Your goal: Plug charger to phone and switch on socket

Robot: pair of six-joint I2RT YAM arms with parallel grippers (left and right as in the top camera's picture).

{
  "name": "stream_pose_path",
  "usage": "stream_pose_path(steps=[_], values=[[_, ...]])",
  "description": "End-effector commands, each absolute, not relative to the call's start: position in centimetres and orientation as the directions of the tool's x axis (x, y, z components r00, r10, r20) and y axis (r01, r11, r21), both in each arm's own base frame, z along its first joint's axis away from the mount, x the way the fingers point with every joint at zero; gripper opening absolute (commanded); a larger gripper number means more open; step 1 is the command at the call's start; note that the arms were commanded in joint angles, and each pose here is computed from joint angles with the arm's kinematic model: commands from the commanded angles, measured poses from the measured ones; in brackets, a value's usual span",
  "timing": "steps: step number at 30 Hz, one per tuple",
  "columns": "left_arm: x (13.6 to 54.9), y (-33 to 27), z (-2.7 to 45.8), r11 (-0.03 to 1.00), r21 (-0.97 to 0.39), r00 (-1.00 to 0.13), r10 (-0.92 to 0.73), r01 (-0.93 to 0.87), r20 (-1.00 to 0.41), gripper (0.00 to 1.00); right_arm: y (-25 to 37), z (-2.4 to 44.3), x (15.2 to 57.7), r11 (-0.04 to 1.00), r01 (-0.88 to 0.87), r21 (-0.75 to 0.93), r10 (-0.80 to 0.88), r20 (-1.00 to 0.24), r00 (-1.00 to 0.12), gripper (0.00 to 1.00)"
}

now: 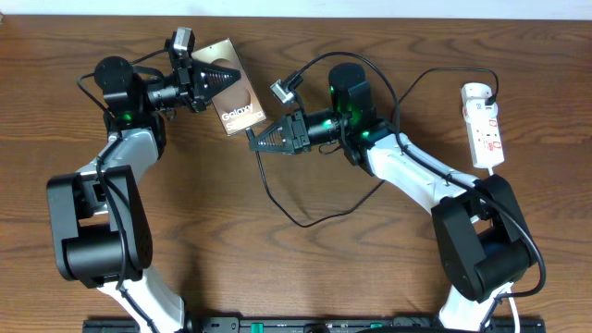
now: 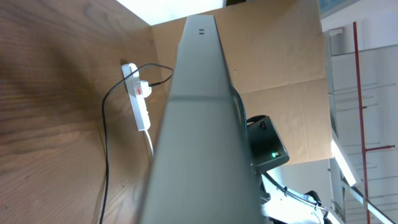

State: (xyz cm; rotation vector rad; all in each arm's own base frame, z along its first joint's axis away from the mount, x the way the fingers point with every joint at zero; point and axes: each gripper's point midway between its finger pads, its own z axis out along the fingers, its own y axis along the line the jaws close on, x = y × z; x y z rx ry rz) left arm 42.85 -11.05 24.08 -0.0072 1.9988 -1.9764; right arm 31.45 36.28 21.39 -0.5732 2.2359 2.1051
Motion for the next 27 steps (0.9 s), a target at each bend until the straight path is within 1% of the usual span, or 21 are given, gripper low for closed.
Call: stream_pose_path(steps=[1,14,16,18,19,22,23,26,27], values=[[41.98,-11.7,24.86,0.037,-0.965,-0.948,-0.181,0.258,-0.26,0.07,35.82,21.24,33.14,0.055,-0.289,0.956,-0.186,-0.274,-0.944,0.01],[41.98,-11.7,24.86,0.037,-0.965,-0.948,-0.181,0.258,-0.26,0.07,35.77,21.21,33.27,0.058,-0.289,0.956,-0.18,-0.275,-0.944,0.01],[41.98,-11.7,24.85,0.037,-0.966,-0.949,-0.181,0.258,-0.26,0.07,35.77,21.2,33.27,0.059,-0.289,0.956,-0.18,-0.274,-0.945,0.02],[41.98,-11.7,24.85,0.037,-0.966,-0.949,-0.181,0.257,-0.26,0.07,35.77,21.21,33.27,0.058,-0.289,0.956,-0.18,-0.275,-0.944,0.07],[41.98,-11.7,24.85,0.037,-0.966,-0.949,-0.181,0.257,-0.26,0.07,35.78,21.2,33.28,0.059,-0.289,0.956,-0.179,-0.275,-0.945,0.14],[41.98,-11.7,24.85,0.037,-0.967,-0.95,-0.181,0.254,-0.256,0.07,35.79,21.17,33.37,0.062,-0.289,0.955,-0.175,-0.275,-0.945,0.27],[41.98,-11.7,24.85,0.037,-0.967,-0.949,-0.181,0.254,-0.256,0.07,35.79,21.17,33.38,0.062,-0.289,0.955,-0.175,-0.275,-0.945,0.38],[41.99,-11.69,24.85,0.037,-0.967,-0.949,-0.182,0.254,-0.256,0.07,35.79,21.17,33.37,0.062,-0.289,0.955,-0.175,-0.275,-0.945,0.51],[41.99,-11.69,24.85,0.037,-0.967,-0.949,-0.182,0.254,-0.256,0.07,35.79,21.17,33.37,0.062,-0.289,0.955,-0.175,-0.275,-0.945,0.54]])
